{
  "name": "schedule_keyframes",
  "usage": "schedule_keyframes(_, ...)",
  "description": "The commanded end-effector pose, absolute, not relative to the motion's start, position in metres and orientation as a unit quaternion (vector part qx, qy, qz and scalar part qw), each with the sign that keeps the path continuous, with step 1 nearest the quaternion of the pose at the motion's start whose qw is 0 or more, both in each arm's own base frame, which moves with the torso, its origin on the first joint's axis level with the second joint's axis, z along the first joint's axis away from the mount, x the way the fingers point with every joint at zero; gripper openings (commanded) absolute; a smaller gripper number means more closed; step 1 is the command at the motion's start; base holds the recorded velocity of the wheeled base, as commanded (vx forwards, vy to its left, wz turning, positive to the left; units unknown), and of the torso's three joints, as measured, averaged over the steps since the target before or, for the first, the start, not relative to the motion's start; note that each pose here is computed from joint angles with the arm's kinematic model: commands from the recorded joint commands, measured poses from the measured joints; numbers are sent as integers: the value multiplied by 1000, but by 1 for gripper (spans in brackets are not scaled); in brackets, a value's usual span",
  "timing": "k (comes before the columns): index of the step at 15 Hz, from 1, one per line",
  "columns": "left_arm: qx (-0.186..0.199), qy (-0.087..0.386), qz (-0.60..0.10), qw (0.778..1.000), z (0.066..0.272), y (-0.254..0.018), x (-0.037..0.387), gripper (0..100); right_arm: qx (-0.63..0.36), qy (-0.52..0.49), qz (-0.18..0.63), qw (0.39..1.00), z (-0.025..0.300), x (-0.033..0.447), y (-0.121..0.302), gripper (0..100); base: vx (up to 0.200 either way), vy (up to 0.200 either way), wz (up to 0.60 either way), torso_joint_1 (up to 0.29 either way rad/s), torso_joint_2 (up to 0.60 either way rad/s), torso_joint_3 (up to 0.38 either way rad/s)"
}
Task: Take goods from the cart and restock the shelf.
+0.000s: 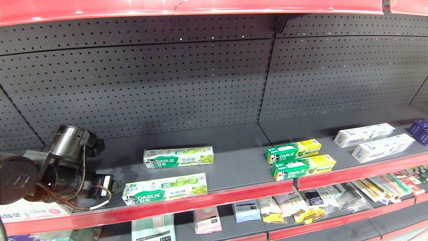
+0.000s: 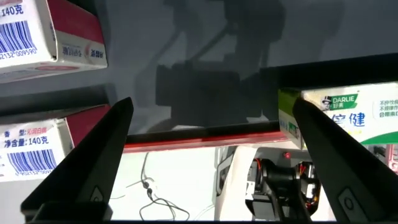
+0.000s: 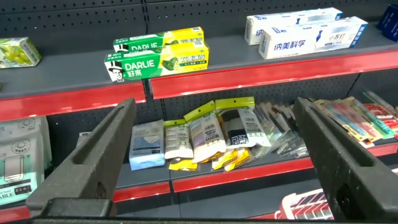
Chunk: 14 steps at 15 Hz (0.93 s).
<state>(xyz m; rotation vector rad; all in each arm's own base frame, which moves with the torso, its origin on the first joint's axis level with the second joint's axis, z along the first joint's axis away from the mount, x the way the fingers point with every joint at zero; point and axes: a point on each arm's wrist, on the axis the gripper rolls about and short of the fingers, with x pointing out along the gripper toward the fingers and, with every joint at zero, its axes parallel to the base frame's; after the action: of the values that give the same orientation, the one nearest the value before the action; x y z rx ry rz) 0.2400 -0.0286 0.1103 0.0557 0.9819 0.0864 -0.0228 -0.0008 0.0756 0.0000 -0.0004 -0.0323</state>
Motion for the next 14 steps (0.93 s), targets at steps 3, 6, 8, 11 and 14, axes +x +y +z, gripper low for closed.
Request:
schedule_keyframes(3, 27, 471, 42, 881, 110, -29, 243, 100, 0, 1, -16, 1000, 76, -23, -1, 100, 0, 0, 0, 0, 0, 0)
schedule_keyframes(6, 28, 472, 40, 880, 110, -29, 242, 100, 0, 0, -15, 1000, 76, -23, -1, 100, 0, 0, 0, 0, 0, 0)
schedule_keyframes(8, 29, 470, 40, 881, 112, -29, 242, 100, 0, 0, -16, 1000, 76, -23, -1, 100, 0, 0, 0, 0, 0, 0)
schedule_keyframes(11, 34, 470, 39, 881, 112, -28, 242, 100, 0, 0, -15, 1000, 75, -23, -1, 100, 0, 0, 0, 0, 0, 0)
schedule_keyframes(14, 39, 471, 44, 880, 111, -23, 242, 100, 0, 0, -15, 1000, 76, -23, -1, 100, 0, 0, 0, 0, 0, 0)
